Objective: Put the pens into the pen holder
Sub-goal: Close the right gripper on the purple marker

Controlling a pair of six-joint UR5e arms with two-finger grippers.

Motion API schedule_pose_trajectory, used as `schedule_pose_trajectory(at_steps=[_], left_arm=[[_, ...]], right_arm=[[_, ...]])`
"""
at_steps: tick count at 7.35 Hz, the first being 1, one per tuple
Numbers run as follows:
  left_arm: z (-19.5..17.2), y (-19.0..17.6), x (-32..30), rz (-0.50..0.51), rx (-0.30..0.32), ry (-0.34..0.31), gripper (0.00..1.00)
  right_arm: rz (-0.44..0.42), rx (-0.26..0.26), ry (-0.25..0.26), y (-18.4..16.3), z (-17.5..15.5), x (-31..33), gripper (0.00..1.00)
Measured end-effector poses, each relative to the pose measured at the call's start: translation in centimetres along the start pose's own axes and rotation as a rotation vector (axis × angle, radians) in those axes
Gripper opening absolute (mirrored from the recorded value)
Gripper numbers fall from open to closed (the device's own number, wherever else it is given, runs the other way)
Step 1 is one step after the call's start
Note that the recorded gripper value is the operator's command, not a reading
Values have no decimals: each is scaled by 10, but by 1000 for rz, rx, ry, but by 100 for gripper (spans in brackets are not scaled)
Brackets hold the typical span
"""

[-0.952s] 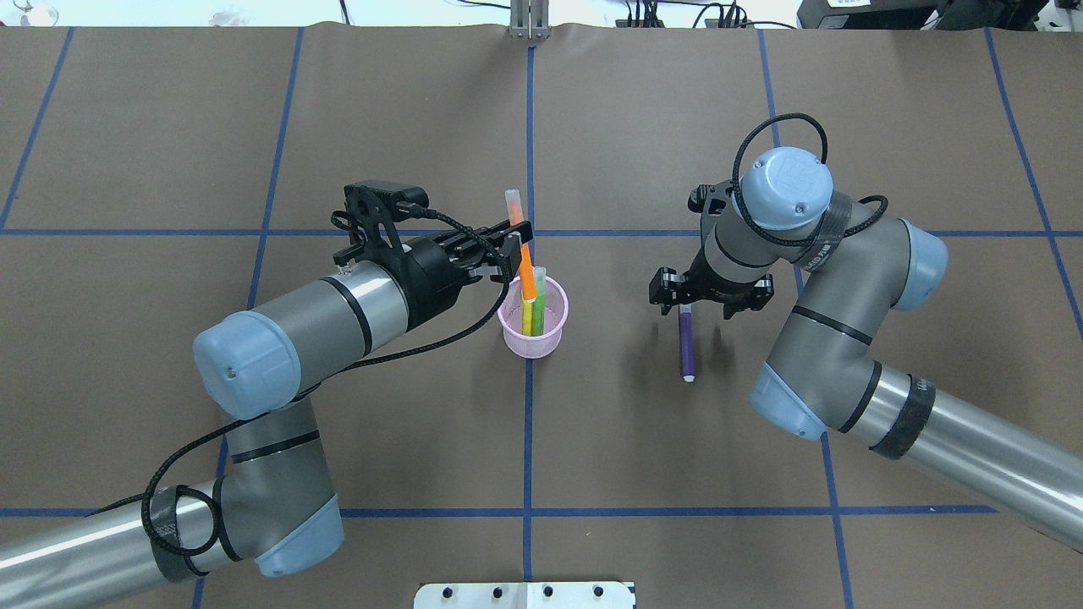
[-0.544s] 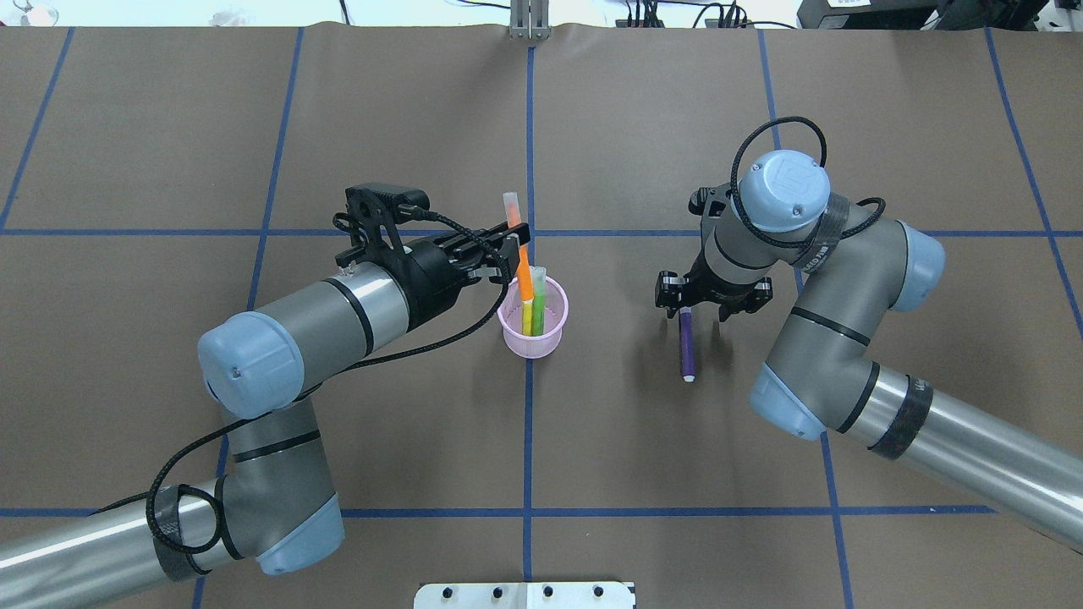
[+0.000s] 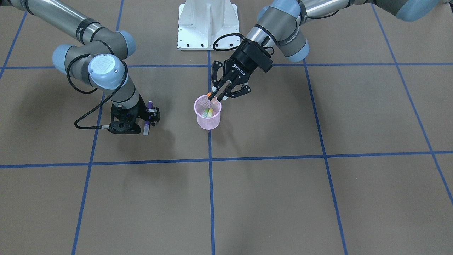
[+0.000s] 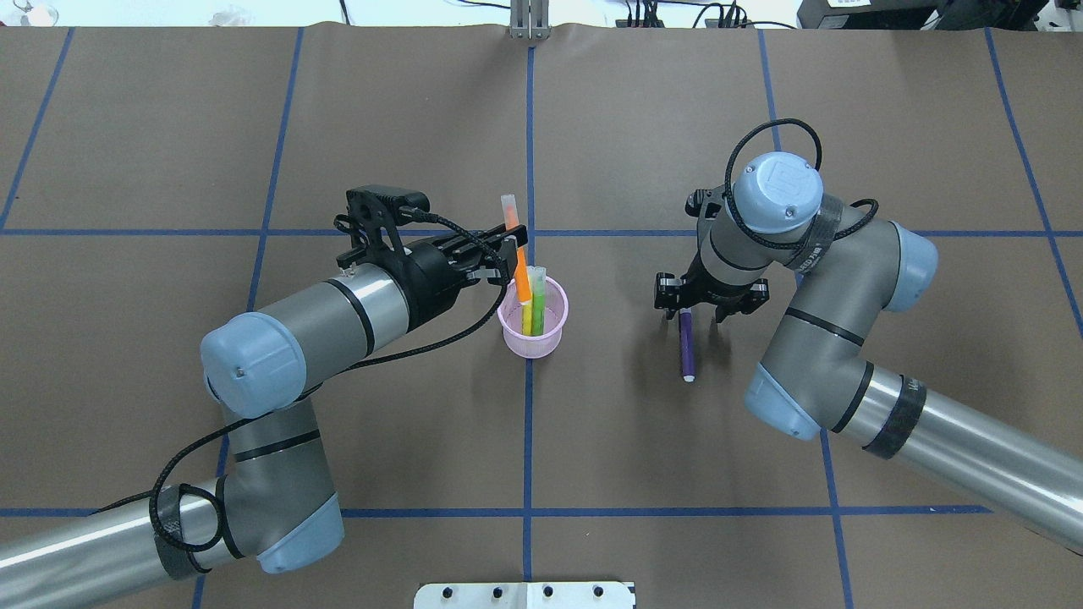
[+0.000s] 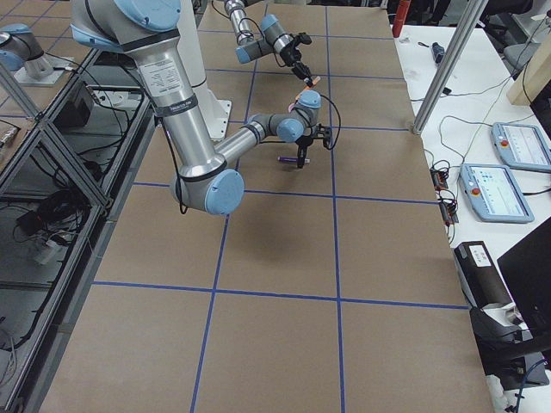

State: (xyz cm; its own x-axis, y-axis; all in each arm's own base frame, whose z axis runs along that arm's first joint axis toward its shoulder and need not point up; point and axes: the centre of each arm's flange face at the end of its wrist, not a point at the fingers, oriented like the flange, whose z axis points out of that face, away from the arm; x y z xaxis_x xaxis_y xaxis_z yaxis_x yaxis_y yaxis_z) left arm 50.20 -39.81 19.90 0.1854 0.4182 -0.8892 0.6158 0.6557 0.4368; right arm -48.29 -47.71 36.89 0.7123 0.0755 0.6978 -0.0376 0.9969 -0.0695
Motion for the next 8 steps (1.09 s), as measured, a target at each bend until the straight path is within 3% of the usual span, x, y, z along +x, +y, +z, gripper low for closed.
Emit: schedule_pose_trajectory(at_steps=[8], left_arm=[[5,5,-6,4,-7,-13,0]], right_arm=[[-6,1,-4,0,-2,-7,60]])
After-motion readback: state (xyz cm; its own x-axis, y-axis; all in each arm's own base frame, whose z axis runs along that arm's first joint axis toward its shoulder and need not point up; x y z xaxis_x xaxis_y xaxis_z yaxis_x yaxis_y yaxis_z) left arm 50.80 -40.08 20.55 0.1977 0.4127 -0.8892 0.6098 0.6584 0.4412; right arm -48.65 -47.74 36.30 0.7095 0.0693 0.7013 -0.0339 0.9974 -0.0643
